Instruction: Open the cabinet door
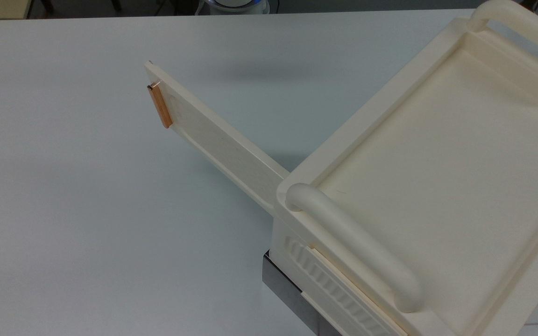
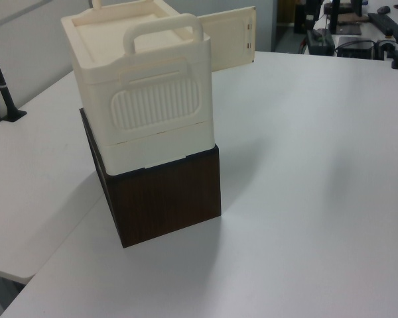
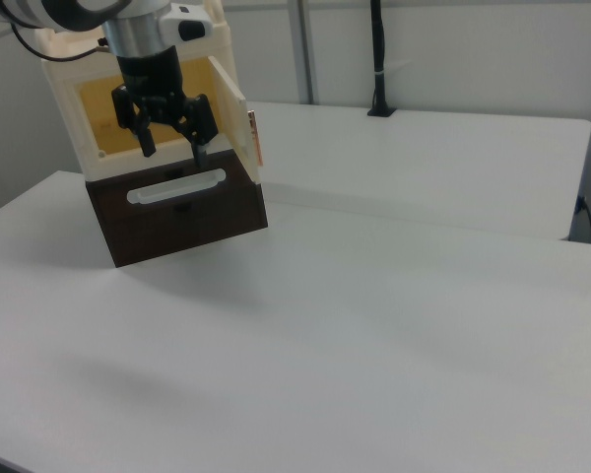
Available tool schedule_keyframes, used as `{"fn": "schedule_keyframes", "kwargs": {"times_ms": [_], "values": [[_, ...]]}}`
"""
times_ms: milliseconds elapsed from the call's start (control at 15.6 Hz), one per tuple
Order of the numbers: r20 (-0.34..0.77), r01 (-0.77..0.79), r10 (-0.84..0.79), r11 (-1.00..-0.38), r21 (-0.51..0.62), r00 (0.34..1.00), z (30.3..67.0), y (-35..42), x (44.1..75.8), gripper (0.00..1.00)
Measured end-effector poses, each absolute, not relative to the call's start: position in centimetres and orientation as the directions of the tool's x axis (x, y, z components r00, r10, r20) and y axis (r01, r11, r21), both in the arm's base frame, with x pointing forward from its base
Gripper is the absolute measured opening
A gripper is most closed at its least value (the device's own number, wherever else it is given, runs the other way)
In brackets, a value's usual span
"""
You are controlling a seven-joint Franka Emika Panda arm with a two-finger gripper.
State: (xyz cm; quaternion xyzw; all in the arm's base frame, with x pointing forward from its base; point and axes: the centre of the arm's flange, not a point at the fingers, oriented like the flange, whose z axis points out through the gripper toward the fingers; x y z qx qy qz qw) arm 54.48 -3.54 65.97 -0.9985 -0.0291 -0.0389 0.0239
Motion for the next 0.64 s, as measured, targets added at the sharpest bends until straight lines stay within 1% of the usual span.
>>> {"fn": "schedule_keyframes", "kwargs": {"times_ms": [129, 643], "values": [[0.095, 0.055, 0.051, -0.998, -0.036, 0.994, 65.73, -3.88, 54.87, 1.0], [0.084, 0.054, 0.051, -0.998, -0.028, 0.995, 65.01, -4.11, 55.12, 1.0]]}}
